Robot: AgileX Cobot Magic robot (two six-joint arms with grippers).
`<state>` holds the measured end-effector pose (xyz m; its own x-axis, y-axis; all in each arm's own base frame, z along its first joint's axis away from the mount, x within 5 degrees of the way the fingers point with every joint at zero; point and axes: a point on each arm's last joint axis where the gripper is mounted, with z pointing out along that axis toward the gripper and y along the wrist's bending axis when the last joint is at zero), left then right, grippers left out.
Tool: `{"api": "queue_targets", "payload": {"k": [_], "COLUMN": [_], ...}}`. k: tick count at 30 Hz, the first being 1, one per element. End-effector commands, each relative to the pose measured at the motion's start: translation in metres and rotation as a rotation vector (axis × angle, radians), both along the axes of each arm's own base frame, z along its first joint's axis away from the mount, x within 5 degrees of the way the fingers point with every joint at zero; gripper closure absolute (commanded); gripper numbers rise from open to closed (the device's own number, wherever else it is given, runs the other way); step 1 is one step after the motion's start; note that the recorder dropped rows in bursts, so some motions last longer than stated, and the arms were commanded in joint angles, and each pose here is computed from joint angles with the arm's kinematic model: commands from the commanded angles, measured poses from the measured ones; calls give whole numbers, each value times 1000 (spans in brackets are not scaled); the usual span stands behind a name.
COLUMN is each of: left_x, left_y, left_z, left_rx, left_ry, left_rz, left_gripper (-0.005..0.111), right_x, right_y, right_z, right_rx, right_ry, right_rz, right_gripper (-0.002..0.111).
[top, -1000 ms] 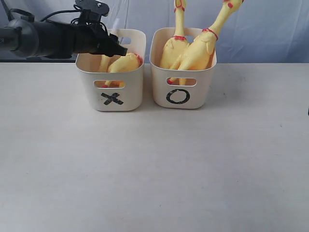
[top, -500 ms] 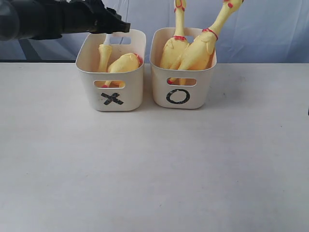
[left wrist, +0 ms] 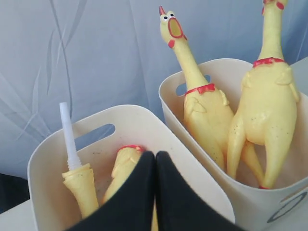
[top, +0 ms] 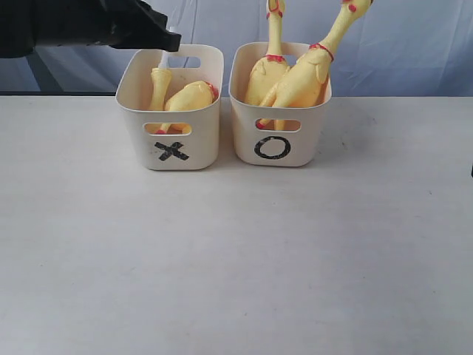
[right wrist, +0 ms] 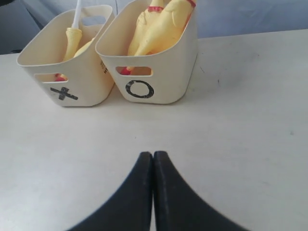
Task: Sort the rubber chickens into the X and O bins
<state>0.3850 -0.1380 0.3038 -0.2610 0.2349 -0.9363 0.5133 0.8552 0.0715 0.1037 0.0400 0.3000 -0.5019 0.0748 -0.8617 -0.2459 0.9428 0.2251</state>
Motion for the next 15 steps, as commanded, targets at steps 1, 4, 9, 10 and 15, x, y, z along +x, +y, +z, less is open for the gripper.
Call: {"api": "queue_targets", "payload": {"k": [1,4,9,10,15], "left_x": [-23,-38,-64,-70,-99], "left_y": [7,11,20,21,30], "left_z": [12,15,22,25,35], "left_rx": [-13,15,13,11,-13], "left_ry": [-8,-19,-35,-43,-66], "left_rz": [-3,-12,-11,-11,-7], "left_gripper": [106,106,106,106,106], "right_x": [-3,-3,-3,-3,-3], "right_y": [-1,-1,-1,-1,-1], "right_z": [-4,-4,-4,-4,-4], "right_rx": [-21,-21,-21,-21,-21], "right_ry": [30,30,30,30,30], "right_rz": [3,3,3,3,3], "right_gripper": [108,108,108,108,108]}}
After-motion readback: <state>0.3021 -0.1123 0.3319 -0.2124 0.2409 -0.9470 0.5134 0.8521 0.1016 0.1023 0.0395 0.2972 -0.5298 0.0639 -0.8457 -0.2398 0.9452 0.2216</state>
